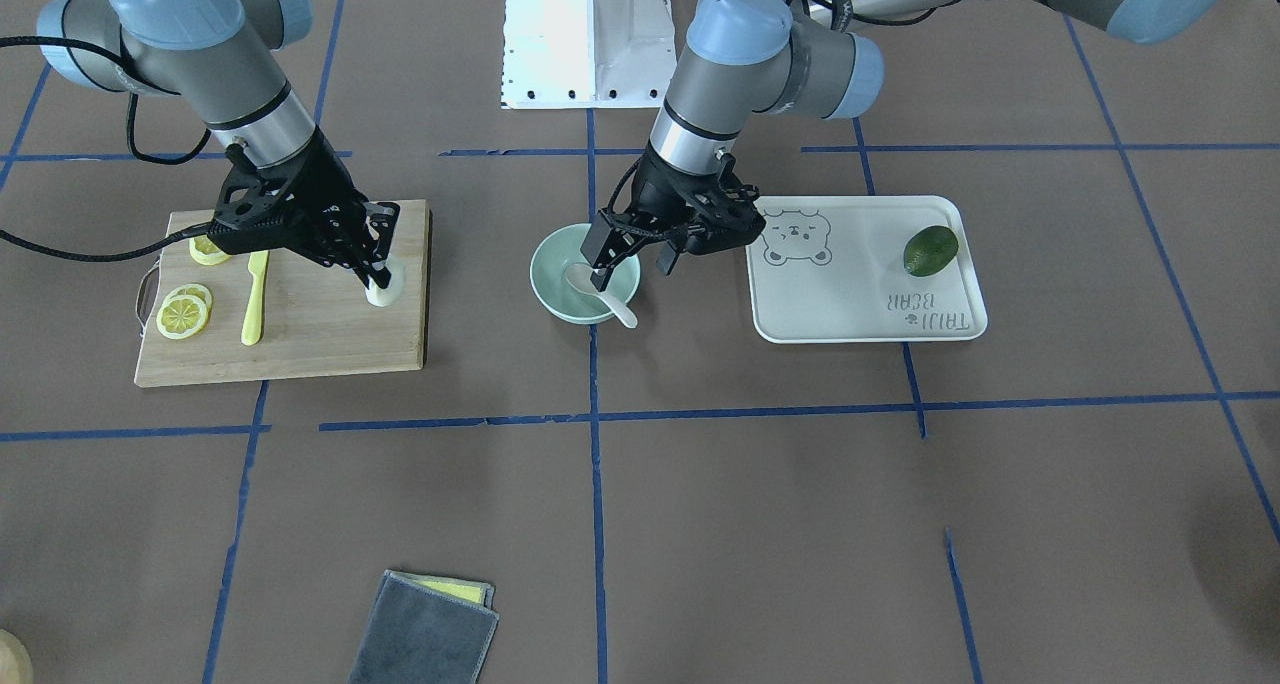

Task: Put spoon and bun in bowl

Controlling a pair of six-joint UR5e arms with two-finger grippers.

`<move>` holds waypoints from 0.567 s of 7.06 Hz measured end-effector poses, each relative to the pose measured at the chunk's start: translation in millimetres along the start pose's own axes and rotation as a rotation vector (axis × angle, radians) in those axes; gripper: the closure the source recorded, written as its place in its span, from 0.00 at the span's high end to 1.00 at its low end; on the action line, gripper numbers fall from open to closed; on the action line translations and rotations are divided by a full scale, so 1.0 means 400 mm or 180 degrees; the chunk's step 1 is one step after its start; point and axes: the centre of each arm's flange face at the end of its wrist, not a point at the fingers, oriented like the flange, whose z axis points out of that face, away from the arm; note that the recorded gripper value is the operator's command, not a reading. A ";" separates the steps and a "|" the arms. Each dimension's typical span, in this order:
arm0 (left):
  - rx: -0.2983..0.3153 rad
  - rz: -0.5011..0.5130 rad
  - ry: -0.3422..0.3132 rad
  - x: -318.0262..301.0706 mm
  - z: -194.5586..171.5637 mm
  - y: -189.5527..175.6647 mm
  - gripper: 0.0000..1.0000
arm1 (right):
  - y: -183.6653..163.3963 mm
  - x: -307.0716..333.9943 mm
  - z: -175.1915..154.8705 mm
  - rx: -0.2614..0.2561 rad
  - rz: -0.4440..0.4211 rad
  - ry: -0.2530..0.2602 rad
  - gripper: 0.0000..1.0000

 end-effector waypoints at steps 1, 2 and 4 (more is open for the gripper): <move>0.0082 0.0237 -0.0080 -0.038 -0.047 -0.043 1.00 | 0.002 -0.038 0.000 -0.0005 0.0005 -0.0062 0.00; 0.0178 0.0522 -0.0219 -0.067 -0.105 -0.090 1.00 | 0.018 -0.088 0.013 -0.0036 0.0058 -0.0125 0.00; 0.0366 0.0933 -0.0466 -0.159 -0.192 -0.205 1.00 | 0.064 -0.222 0.071 -0.0022 0.0137 -0.0207 0.00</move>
